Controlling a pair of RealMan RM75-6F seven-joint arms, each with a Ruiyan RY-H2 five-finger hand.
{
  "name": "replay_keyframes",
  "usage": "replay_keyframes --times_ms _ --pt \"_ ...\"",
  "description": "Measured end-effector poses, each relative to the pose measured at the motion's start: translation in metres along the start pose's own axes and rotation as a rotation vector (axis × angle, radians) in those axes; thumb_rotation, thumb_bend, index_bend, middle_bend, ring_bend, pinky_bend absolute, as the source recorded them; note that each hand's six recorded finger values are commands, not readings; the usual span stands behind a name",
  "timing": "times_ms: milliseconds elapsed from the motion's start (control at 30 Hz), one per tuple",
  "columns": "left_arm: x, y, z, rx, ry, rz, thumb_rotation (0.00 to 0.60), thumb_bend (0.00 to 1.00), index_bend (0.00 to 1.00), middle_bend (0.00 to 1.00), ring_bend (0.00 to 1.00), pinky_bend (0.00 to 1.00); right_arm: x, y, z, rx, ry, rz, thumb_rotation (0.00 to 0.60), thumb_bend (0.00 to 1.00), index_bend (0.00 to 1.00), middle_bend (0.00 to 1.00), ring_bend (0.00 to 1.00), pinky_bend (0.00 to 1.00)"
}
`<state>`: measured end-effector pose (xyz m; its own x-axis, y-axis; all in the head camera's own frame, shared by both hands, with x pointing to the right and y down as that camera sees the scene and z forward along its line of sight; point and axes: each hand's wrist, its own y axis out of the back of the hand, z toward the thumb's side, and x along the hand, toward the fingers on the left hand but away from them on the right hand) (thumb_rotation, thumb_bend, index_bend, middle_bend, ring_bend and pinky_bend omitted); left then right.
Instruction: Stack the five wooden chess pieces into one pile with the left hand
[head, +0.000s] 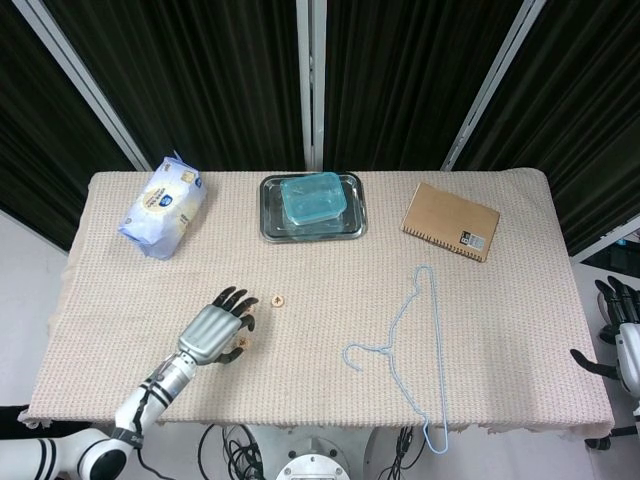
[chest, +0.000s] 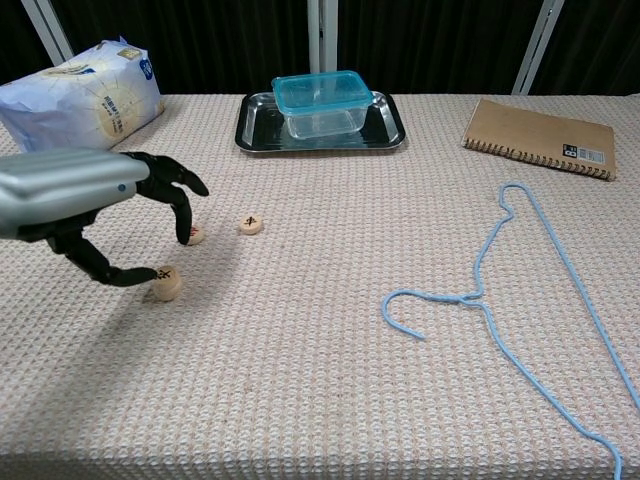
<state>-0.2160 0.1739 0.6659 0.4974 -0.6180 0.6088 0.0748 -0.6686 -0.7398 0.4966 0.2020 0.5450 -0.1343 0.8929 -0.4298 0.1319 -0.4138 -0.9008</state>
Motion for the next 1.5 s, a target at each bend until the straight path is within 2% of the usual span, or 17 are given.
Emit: replay_keyframes --times_ms 133,367,600,800,1100,1500 --pt "0.001 0.018 -0.004 0.001 0.006 0.033 0.600 0.29 0.39 0.10 0.00 0.00 0.000 -0.001 0.001 0.002 0.003 0.003 0.600 0.08 0.00 0.00 0.00 0.00" --pt "0.025 0.027 -0.017 -0.007 0.031 0.045 0.600 0.28 0.38 0.10 0.00 0.00 0.000 0.000 0.001 0.003 0.002 0.000 0.600 0.08 0.00 0.00 0.00 0.00" --pt "0.060 0.014 -0.029 -0.027 0.051 -0.019 0.600 0.26 0.38 0.10 0.00 0.00 -0.002 -0.001 -0.002 0.001 -0.008 0.004 0.600 0.08 0.00 0.00 0.00 0.00" --pt "0.076 0.002 -0.034 -0.039 0.066 -0.053 0.600 0.26 0.39 0.10 0.00 0.00 -0.004 0.000 -0.005 -0.003 -0.017 0.006 0.600 0.08 0.00 0.00 0.00 0.00" --pt "0.083 -0.013 -0.035 -0.031 0.064 -0.081 0.600 0.26 0.41 0.10 0.00 0.00 -0.004 0.001 -0.006 -0.004 -0.021 0.003 0.600 0.08 0.00 0.00 0.00 0.00" --pt "0.083 -0.019 -0.041 -0.030 0.090 -0.088 0.600 0.26 0.45 0.10 0.00 0.00 -0.004 0.001 -0.006 -0.004 -0.018 0.003 0.600 0.08 0.00 0.00 0.00 0.00"
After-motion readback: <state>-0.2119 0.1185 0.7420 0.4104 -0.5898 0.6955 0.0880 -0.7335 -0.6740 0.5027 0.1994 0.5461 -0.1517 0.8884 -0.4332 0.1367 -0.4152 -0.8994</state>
